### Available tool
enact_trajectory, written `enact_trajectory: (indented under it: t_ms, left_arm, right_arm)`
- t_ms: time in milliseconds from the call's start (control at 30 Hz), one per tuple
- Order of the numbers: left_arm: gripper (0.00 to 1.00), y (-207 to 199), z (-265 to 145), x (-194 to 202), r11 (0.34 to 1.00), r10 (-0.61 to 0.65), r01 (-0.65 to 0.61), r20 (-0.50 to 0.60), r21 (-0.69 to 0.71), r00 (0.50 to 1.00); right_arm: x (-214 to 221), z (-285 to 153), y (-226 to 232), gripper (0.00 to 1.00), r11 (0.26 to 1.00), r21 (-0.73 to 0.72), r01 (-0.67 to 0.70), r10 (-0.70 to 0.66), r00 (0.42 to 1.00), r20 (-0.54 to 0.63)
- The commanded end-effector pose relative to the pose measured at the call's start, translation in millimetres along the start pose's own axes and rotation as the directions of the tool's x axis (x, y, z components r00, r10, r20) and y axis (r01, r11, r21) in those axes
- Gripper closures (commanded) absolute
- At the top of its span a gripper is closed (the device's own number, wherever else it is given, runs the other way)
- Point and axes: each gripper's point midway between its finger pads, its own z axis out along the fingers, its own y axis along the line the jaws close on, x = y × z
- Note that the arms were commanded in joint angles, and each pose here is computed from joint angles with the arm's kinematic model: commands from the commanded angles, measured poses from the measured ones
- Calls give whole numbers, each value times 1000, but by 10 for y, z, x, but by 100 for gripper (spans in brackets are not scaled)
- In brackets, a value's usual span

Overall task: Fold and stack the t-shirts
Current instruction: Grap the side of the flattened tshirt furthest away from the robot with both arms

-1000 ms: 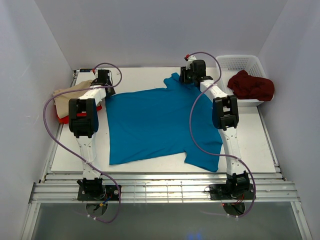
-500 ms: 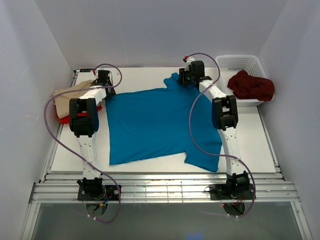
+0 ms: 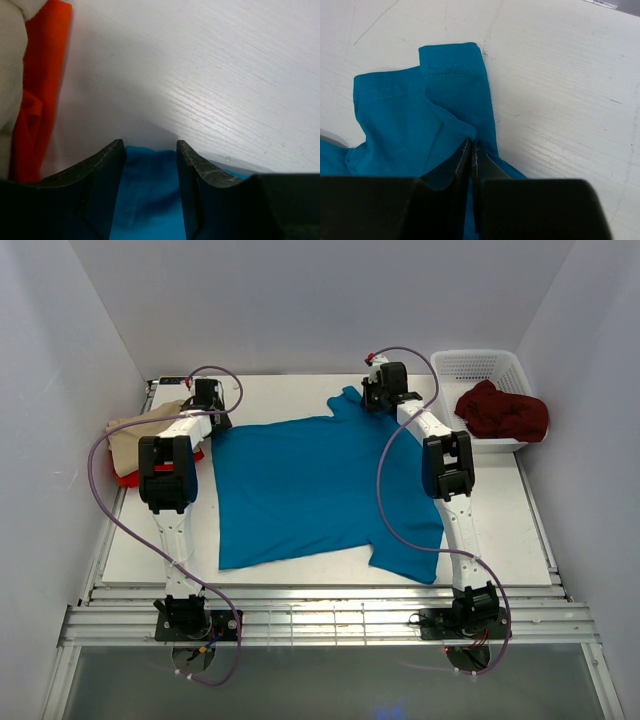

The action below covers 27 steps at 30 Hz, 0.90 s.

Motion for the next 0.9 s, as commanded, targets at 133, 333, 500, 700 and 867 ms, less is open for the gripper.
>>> enact_trajectory:
  t_ms: [133,333,500,700,867]
  left_arm:
    - [43,-39,-73,-143,1000,-18,18,13,26,1000]
    - [43,136,-70,-216,999,-43,42,17,8,999]
    - [43,132,-14,-234,999,-43,43,22,1,999]
    - [46,191,15,-82,999,-48,48,-23,-24,999]
    - [51,150,-93,0,997,-79,80,-46,12,996]
  right_arm:
    - [-18,-49,-31,92,999,45,0,-1,1000,3]
    - [-288,-365,-71,92,995,102,17,-24,997,74]
    - [-544,-539,-20,92,995,97,31,-41,993,108]
    - [-513,-581,-20,92,994,101,28,-38,995,92]
    - [-487,-603,-22,92,994,104,29,-38,996,84]
